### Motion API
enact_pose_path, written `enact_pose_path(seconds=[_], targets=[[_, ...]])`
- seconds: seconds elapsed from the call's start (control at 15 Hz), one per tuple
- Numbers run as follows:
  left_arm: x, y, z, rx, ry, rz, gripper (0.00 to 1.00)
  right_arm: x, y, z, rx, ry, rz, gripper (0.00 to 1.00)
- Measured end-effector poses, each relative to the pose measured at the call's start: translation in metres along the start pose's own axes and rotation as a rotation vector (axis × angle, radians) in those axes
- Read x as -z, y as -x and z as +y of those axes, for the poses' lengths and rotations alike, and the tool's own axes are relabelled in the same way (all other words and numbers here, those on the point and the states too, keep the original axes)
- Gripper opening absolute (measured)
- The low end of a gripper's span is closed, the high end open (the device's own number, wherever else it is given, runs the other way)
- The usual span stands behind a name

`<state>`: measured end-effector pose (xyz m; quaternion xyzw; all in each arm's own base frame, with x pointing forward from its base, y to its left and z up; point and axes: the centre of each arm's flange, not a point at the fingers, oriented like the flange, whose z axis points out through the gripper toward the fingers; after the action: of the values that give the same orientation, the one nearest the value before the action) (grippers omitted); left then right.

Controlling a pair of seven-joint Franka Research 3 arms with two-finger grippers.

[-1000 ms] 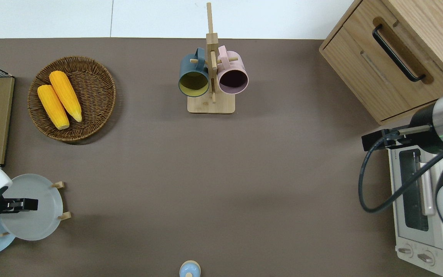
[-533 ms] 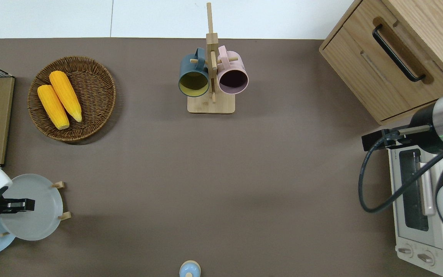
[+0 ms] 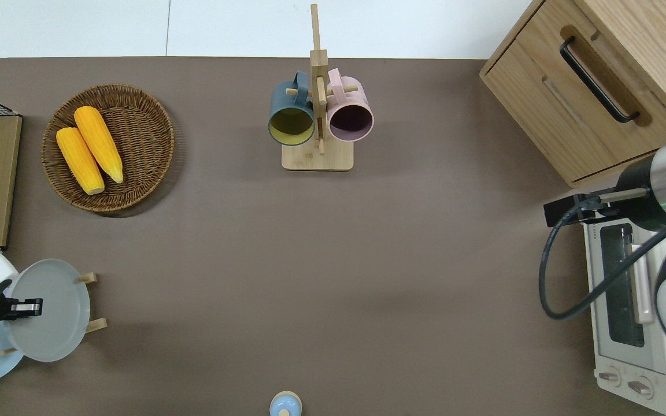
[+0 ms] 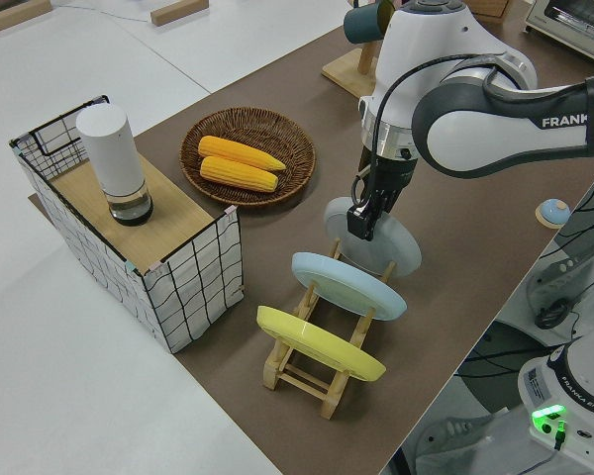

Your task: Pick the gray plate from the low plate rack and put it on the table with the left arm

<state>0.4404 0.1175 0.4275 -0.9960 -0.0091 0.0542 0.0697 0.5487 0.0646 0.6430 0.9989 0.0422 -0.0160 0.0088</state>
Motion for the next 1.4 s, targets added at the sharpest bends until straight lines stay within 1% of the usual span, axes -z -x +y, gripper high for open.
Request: enact_pose_path(seconds=[0.6, 0.73, 0.87, 1.07, 1.2, 1.27, 1.4], targets=[[0.003, 0.0, 0.001, -0.003, -0.002, -0.002, 0.06, 0.0, 0.0, 0.0, 0.0, 0.0, 0.0, 0.99], [0.011, 0.0, 0.004, -0.009, -0.007, -0.016, 0.06, 0.0, 0.0, 0.0, 0.0, 0.0, 0.0, 0.99], [0.028, 0.0, 0.006, -0.016, -0.019, -0.03, 0.06, 0.0, 0.0, 0.0, 0.0, 0.0, 0.0, 0.99], [0.071, 0.0, 0.016, -0.03, -0.039, -0.031, 0.06, 0.0, 0.0, 0.0, 0.0, 0.0, 0.0, 0.99], [0.096, 0.004, 0.026, -0.039, -0.053, -0.036, 0.06, 0.0, 0.0, 0.0, 0.0, 0.0, 0.0, 0.99], [0.107, 0.007, 0.032, -0.039, -0.06, -0.039, 0.06, 0.0, 0.0, 0.0, 0.0, 0.0, 0.0, 0.99], [0.117, 0.01, 0.044, -0.024, -0.072, -0.039, 0.06, 0.0, 0.0, 0.0, 0.0, 0.0, 0.0, 0.99]])
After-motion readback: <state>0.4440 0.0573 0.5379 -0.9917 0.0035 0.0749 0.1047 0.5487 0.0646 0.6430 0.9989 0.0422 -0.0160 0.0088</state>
